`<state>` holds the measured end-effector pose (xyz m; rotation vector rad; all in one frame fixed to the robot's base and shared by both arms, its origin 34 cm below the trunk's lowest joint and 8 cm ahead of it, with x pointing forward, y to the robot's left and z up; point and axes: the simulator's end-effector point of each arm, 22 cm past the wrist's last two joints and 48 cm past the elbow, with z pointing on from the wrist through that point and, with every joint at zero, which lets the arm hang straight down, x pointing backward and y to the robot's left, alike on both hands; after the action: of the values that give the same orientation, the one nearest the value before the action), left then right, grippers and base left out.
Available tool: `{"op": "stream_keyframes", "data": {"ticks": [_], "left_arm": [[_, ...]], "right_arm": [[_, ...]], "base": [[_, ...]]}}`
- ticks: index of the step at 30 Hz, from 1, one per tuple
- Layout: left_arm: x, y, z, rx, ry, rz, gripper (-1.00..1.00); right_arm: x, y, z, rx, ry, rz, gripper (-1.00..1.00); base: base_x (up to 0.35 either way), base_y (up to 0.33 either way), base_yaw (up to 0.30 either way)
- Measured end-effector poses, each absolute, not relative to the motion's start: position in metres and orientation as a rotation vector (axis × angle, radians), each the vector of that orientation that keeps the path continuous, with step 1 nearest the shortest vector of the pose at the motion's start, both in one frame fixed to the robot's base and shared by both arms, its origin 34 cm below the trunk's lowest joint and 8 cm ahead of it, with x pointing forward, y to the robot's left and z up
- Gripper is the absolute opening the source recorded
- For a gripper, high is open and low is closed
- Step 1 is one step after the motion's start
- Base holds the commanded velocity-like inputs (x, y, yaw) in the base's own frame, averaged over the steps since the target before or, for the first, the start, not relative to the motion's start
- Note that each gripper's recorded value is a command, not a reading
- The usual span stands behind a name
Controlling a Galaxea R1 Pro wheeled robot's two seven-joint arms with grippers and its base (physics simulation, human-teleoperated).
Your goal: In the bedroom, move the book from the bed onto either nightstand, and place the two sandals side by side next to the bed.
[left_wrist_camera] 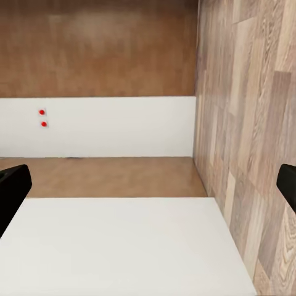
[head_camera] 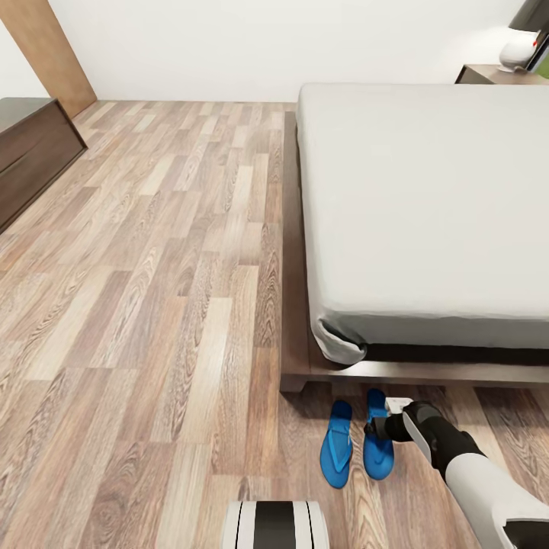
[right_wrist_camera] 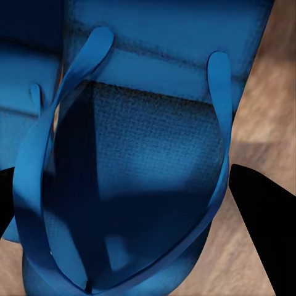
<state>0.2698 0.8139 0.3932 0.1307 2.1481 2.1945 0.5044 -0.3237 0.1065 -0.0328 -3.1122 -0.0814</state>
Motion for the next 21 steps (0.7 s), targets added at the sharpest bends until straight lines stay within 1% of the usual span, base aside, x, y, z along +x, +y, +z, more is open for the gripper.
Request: {"op": "stream_keyframes", "data": {"ticks": [10, 21], "left_arm": [[0.265, 0.824, 0.417, 0.153, 2.070, 2.278, 1.00], [0.263, 0.829, 0.419, 0.187, 2.062, 2.295, 1.00]], "right_arm": [[0.500, -0.324, 0.101, -0.031, -3.102, -0.079, -1.00], [0.490, -0.324, 0.090, -0.032, -3.078, -0.079, -1.00]], "base": [[0.000, 0.000, 0.000], [0.000, 0.000, 0.000]]}}
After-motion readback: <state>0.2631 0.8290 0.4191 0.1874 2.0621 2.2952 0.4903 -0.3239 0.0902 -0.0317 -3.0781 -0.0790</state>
